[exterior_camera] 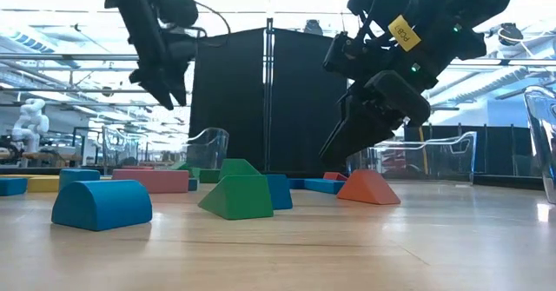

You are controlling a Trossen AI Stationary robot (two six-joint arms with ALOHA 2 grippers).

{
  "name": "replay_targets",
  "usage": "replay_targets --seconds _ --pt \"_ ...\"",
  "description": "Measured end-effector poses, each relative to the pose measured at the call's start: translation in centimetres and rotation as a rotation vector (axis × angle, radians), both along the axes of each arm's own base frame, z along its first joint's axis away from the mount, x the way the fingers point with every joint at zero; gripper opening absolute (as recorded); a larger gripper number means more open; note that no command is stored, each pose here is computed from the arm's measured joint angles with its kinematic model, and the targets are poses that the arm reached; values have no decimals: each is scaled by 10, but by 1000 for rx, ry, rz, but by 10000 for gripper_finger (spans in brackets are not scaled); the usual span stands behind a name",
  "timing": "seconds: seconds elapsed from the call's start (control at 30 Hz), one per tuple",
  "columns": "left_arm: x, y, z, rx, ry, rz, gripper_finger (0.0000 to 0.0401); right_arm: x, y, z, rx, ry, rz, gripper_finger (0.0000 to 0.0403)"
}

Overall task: Sort blocks by size
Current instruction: Put the blue half-circle block into the top left transparent bin

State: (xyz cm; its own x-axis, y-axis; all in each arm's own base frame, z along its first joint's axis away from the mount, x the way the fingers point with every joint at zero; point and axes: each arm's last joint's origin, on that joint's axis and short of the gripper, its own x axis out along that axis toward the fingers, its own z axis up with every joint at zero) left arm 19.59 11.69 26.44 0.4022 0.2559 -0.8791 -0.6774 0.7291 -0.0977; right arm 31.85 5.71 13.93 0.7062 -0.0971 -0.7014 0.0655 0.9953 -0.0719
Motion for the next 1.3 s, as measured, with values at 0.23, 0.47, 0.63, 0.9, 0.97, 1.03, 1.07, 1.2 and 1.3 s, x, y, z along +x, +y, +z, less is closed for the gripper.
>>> replay_targets --seconds 0.23,0.47,0.63,0.9,0.97,1.03,1.07,1.2,1.3 --pt "21 -63 0 -79 8 -247 256 2 -2 2 -8 -22 -3 100" --pt "39 -122 6 -23 -110 -548 256 3 -2 3 -9 -36 -1 100" --pt "49 -158 5 31 -175 -762 256 3 -2 3 -10 -36 0 100" --pt "80 -208 -29 161 -177 -1106 256 3 -2 3 -11 -38 2 100" --pt "86 -220 -42 182 -156 -1173 256 3 -2 3 -11 -40 2 100" --pt "92 -230 -54 195 -152 -1207 256 3 -2 3 -11 -39 2 100" --pt "95 -233 -59 198 -149 -1211 256 3 -2 3 -11 -39 2 100" --pt "103 -249 -80 172 -148 -1209 256 3 -2 3 -11 -39 2 100" --pt "103 -261 -92 156 -121 -1234 256 3 -2 3 -16 -38 7 100"
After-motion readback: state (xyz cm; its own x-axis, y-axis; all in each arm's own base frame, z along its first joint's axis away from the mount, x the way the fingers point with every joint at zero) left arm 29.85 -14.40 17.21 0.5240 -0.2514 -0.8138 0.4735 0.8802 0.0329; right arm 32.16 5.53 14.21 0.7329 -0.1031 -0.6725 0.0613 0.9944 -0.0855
